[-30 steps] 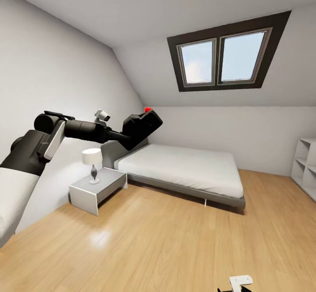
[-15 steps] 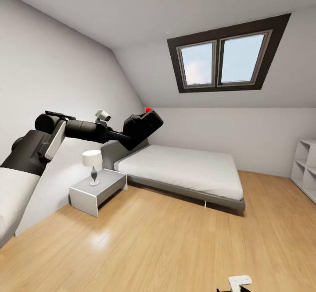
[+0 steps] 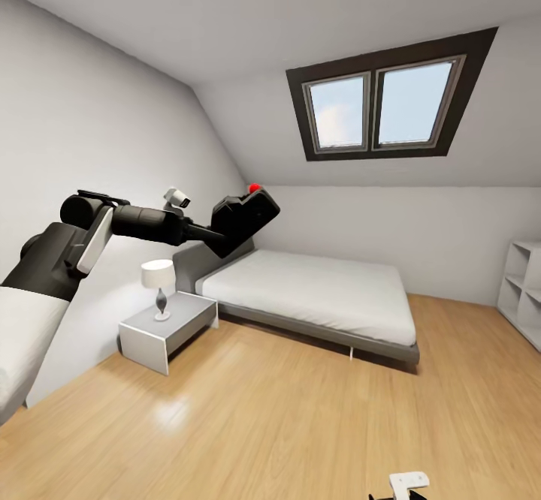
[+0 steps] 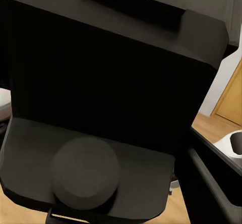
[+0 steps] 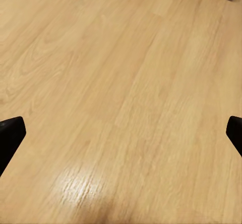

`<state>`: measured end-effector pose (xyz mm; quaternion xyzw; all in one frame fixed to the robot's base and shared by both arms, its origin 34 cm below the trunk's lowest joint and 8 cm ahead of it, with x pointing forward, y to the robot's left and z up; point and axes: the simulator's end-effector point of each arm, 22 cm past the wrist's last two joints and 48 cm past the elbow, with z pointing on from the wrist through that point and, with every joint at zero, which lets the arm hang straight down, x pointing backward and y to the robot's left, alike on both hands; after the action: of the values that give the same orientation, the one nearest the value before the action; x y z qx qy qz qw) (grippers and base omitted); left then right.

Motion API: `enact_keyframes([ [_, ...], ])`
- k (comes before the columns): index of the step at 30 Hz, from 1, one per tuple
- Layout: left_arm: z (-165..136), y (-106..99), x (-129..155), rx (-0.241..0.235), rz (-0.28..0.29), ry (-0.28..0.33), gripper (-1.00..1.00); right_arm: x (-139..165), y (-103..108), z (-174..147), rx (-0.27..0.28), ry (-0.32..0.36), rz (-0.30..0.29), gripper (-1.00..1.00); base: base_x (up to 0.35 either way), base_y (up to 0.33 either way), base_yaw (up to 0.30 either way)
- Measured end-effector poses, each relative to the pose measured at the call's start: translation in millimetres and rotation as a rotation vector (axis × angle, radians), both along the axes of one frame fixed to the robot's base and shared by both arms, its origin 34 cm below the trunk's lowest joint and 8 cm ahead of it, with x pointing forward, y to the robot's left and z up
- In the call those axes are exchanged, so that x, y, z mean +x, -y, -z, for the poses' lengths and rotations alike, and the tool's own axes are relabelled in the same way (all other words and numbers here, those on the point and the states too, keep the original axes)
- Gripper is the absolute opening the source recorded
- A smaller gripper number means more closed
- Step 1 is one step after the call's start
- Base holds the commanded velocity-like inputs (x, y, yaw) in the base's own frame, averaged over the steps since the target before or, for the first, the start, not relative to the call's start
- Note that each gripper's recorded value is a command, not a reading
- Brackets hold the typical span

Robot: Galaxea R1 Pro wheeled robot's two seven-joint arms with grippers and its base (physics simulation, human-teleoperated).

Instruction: Attach the digital camera to the camera tripod in the bedroom.

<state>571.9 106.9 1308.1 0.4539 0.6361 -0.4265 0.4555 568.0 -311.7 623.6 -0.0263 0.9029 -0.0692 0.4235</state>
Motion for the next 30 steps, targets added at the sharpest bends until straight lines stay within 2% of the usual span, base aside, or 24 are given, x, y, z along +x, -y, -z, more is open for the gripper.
enact_keyframes([
  [30, -46.9, 0.0, 0.5, 0.0, -0.001, -0.001, -1.0, -0.8, -5.5, -45.9, 0.004, -0.006, -0.001, 1.0, 0.0, 0.0, 0.0],
])
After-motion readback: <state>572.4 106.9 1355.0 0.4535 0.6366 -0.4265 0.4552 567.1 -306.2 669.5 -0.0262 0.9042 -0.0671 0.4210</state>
